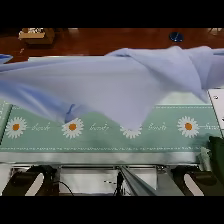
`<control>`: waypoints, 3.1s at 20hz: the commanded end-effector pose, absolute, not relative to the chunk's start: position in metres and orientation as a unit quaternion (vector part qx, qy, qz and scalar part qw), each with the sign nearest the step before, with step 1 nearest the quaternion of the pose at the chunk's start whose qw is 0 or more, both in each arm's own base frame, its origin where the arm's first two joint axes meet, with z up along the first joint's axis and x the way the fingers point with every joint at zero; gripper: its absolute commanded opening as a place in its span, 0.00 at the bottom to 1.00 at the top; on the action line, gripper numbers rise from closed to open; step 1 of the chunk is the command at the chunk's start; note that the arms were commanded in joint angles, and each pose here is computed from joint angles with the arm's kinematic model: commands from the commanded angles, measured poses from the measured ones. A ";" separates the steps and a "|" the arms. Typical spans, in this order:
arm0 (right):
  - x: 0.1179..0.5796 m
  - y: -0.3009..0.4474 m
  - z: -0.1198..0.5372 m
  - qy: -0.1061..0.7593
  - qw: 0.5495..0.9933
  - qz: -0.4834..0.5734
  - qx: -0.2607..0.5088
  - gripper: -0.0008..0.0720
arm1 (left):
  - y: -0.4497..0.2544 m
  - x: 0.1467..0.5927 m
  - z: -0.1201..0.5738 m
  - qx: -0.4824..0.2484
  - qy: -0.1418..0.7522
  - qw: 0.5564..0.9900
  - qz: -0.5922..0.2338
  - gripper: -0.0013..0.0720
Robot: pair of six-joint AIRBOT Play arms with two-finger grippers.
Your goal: Fold the shirts.
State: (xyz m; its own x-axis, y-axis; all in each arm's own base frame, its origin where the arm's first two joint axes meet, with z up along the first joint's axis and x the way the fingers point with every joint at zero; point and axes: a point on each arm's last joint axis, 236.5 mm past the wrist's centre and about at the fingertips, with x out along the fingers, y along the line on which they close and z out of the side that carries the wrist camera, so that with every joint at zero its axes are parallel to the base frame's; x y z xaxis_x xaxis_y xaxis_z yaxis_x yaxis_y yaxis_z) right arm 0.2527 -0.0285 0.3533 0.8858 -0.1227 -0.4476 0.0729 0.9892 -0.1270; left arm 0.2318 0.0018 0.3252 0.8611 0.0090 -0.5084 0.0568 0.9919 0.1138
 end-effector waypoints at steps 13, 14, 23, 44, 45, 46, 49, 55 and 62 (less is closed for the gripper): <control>0.308 0.002 0.151 0.579 0.810 0.049 -0.072 0.05 | -0.107 0.235 0.172 -0.097 0.410 0.882 -0.210 0.05; 0.328 0.004 0.132 0.589 0.804 0.053 -0.069 0.05 | -0.108 0.245 0.163 -0.113 0.401 0.885 -0.206 0.05; 0.471 0.057 0.023 0.534 0.838 0.101 0.046 0.05 | -0.114 0.321 0.076 -0.171 0.383 0.894 -0.159 0.05; 0.273 0.051 -0.020 0.708 0.658 0.138 0.215 0.67 | -0.152 0.335 0.029 -0.134 0.421 0.877 -0.188 0.05; 0.263 0.071 -0.025 0.699 0.653 0.159 0.244 0.73 | -0.152 0.335 0.030 -0.128 0.420 0.878 -0.192 0.05; 0.259 0.088 -0.030 0.687 0.651 0.170 0.273 0.73 | -0.152 0.334 0.029 -0.127 0.422 0.877 -0.193 0.05; 0.251 0.121 -0.049 0.672 0.649 0.174 0.311 0.73 | -0.154 0.328 0.026 -0.126 0.433 0.871 -0.196 0.05; 0.234 0.160 -0.082 0.682 0.656 0.161 0.282 0.73 | -0.155 0.325 0.023 -0.113 0.438 0.868 -0.205 0.05; 0.231 0.188 -0.087 0.678 0.666 0.156 0.269 0.72 | -0.155 0.325 0.024 -0.113 0.438 0.868 -0.205 0.05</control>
